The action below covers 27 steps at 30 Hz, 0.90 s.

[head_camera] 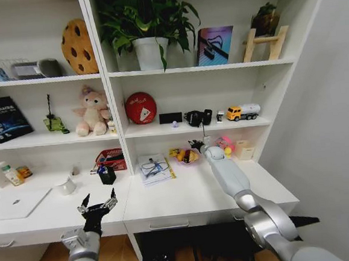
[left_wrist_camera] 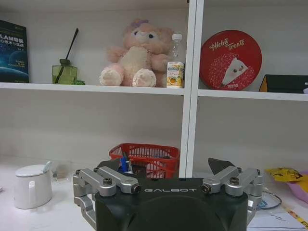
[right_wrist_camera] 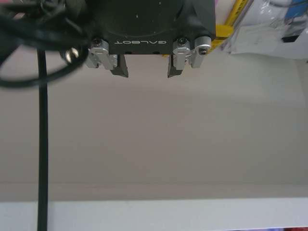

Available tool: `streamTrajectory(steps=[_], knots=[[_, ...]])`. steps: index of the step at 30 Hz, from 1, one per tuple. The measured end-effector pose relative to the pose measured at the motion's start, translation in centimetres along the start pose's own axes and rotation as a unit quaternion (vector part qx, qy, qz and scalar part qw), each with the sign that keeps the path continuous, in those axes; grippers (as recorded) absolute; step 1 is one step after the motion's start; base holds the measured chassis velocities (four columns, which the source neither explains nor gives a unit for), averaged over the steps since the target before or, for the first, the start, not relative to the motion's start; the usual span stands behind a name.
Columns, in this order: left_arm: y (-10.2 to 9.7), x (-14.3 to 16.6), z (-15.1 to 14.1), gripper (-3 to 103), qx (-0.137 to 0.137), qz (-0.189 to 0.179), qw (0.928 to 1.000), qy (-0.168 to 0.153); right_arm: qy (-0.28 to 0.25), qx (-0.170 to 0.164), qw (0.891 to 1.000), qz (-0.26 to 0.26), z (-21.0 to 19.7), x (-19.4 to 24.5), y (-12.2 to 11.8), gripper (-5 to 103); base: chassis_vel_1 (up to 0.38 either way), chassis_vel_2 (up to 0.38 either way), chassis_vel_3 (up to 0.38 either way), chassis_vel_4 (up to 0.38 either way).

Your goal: Organize the objects on the table.

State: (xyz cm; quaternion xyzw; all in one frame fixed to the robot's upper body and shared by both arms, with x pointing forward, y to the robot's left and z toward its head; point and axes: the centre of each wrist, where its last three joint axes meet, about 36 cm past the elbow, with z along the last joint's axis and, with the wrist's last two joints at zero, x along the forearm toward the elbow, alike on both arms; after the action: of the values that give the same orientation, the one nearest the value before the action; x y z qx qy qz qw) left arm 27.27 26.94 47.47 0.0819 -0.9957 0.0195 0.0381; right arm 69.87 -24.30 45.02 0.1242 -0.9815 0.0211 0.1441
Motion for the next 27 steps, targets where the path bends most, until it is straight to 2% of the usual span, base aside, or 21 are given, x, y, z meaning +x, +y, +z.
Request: streamTrajectory(steps=[2, 3, 5, 6, 7, 8, 10, 11, 12, 13, 14, 16, 19, 20, 22, 23, 25, 27], knots=[[0.0, 0.0, 0.0, 100, 0.0, 0.0, 1.0, 0.0, 0.007, -0.001, 1.0, -0.014, 2.4, 1.3, 0.8, 57, 0.0, 0.0, 0.0, 0.0], [0.0, 0.0, 0.0, 100, 0.0, 0.0, 1.0, 0.0, 0.007, -0.001, 1.0, -0.014, 2.4, 1.3, 0.8, 57, 0.0, 0.0, 0.0, 0.0], [0.0, 0.0, 0.0, 100, 0.0, 0.0, 1.0, 0.0, 0.014, 0.001, 1.0, -0.025, 5.3, 3.5, 1.6, 68, 0.0, 0.0, 0.0, 0.0], [0.0, 0.0, 0.0, 100, 0.0, 0.0, 1.0, 0.0, 0.014, 0.001, 1.0, -0.025, 5.3, 3.5, 1.6, 68, 0.0, 0.0, 0.0, 0.0], [0.0, 0.0, 0.0, 100, 0.0, 0.0, 1.0, 0.0, 0.004, 0.006, 1.0, -0.027, 6.0, 5.2, 2.4, 79, 0.0, 0.0, 0.0, 0.0], [0.0, 0.0, 0.0, 100, 0.0, 0.0, 1.0, 0.0, -0.006, 0.006, 1.0, -0.021, 6.0, 6.4, 2.8, 84, 0.0, 0.0, 0.0, 0.0], [0.0, 0.0, 0.0, 100, 0.0, 0.0, 1.0, 0.0, -0.01, 0.001, 1.0, -0.015, 6.0, 7.5, 3.2, 84, 0.0, 0.0, 0.0, 0.0], [0.0, 0.0, 0.0, 100, 0.0, 0.0, 1.0, 0.0, -0.014, -0.011, 1.0, -0.002, 5.8, 9.9, 3.8, 89, 0.0, 0.0, 0.0, 0.0], [0.0, 0.0, 0.0, 100, 0.0, 0.0, 1.0, 0.0, -0.014, -0.011, 1.0, -0.002, 5.8, 9.9, 3.8, 89, 0.0, 0.0, 0.0, 0.0], [0.0, 0.0, 0.0, 100, 0.0, 0.0, 1.0, 0.0, -0.022, -0.022, 1.0, 0.006, 6.1, 12.8, 4.3, 98, 0.0, 0.0, 0.0, 0.0], [0.0, 0.0, 0.0, 100, 0.0, 0.0, 1.0, 0.0, -0.027, -0.024, 0.999, 0.015, 6.4, 15.5, 4.4, 99, 0.0, 0.0, 0.0, 0.0], [0.0, 0.0, 0.0, 100, 0.0, 0.0, 1.0, 0.0, -0.027, -0.024, 0.999, 0.017, 6.5, 16.2, 4.4, 99, 0.0, 0.0, 0.0, 0.0], [0.0, 0.0, 0.0, 100, 0.0, 0.0, 1.0, 0.0, -0.049, 0.012, 0.998, 0.043, 6.7, 25.1, 4.5, 100, 0.0, 0.0, 0.0, 0.0], [0.0, 0.0, 0.0, 100, 0.0, 0.0, 1.0, 0.0, -0.049, 0.012, 0.998, 0.043, 6.7, 25.1, 4.5, 100, 0.0, 0.0, 0.0, 0.0], [0.0, 0.0, 0.0, 100, 0.0, 0.001, 1.0, 0.0, -0.058, 0.028, 0.996, 0.063, 6.7, 30.1, 5.8, 100, 0.0, 0.0, 0.0, 0.0], [0.0, 0.0, 0.0, 100, 0.0, 0.001, 1.0, 0.0, -0.058, 0.028, 0.996, 0.063, 6.7, 30.1, 5.8, 100, 0.0, 0.0, 0.0, 0.0], [0.0, 0.0, 0.0, 100, 0.0, 0.0, 1.0, 0.0, -0.066, 0.038, 0.994, 0.081, 6.4, 34.5, 7.6, 100, 0.0, 0.0, 0.0, 0.0], [0.0, 0.0, 0.0, 100, 0.0, 0.0, 1.0, 0.0, -0.068, 0.042, 0.993, 0.086, 6.3, 35.4, 8.2, 100, 0.0, 0.0, 0.0, 0.0]])
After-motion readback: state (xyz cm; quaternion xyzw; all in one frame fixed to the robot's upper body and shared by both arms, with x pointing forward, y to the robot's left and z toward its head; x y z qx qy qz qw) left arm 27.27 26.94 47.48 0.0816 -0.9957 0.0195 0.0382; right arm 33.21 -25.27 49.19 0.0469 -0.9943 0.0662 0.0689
